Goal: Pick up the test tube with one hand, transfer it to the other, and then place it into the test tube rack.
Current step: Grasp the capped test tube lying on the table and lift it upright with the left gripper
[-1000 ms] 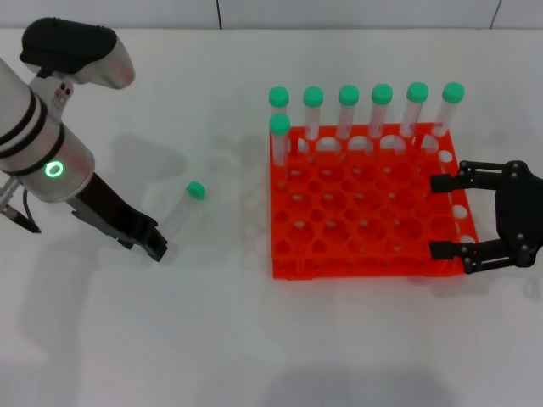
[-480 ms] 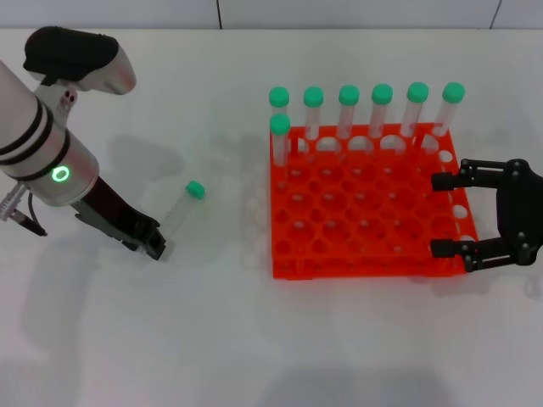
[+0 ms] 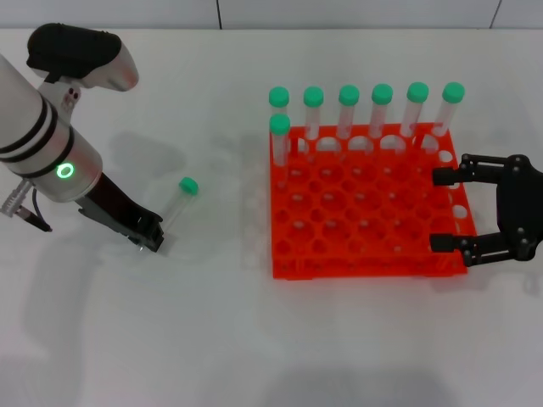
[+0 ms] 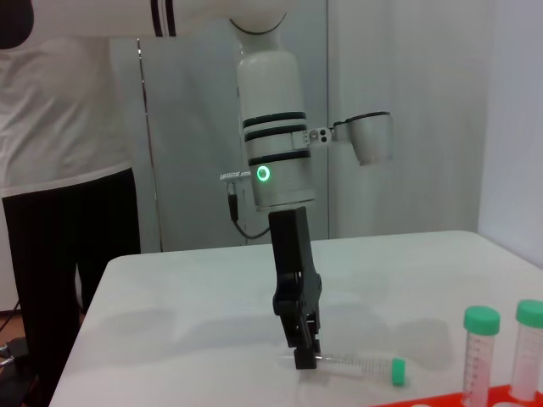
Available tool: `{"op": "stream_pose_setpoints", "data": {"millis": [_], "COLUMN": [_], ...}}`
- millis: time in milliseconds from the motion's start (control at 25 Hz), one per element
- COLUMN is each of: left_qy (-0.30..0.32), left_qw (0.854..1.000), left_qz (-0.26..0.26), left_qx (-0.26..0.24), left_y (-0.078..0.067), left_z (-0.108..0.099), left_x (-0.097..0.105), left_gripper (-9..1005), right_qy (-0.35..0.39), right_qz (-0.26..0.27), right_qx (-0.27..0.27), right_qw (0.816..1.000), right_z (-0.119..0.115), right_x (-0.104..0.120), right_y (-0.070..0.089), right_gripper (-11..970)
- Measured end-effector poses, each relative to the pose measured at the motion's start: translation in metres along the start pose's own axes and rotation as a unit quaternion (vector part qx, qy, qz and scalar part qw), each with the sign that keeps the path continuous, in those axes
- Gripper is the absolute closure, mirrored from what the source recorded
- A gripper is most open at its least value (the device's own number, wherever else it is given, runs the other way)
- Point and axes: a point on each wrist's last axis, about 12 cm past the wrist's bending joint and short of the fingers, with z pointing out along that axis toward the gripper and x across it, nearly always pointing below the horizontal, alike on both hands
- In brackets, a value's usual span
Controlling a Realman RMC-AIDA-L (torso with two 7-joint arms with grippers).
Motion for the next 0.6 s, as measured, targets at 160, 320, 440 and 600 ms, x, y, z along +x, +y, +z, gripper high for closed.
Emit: {"op": "stream_pose_setpoints", "data": {"millis": [160,320,440,600], "left_qy": [-0.003,-0.023,-0.069,-0.173], "left_qw": [1.000,1.000,0.997,0.980], "left_qz": [0.006,0.021,0.046,0.094], "left_qx": [0.001,0.000,0.006,0.019], "left_y": [-0.001,-0.003,-0.005,-0.008], "left_z": [-0.001,-0.008,-0.021,-0.041], "left_x": [-0.002,-0.006,-0.010,-0.017], "left_gripper": [805,805,804,804], "right_qy": [-0.002,-0.005,-0.011,-0.016], "right_qz": [0.000,0.001,0.003,0.006], "right_qx": [0.002,0.005,0.012,0.018], "right_qw": [1.000,1.000,1.000,1.000], "right_z": [0.000,-0.002,-0.005,-0.007], "right_x": [0.000,-0.001,-0.001,-0.001], "right_y": [0.000,0.000,-0.001,-0.001], "right_gripper": [103,103,103,102]}}
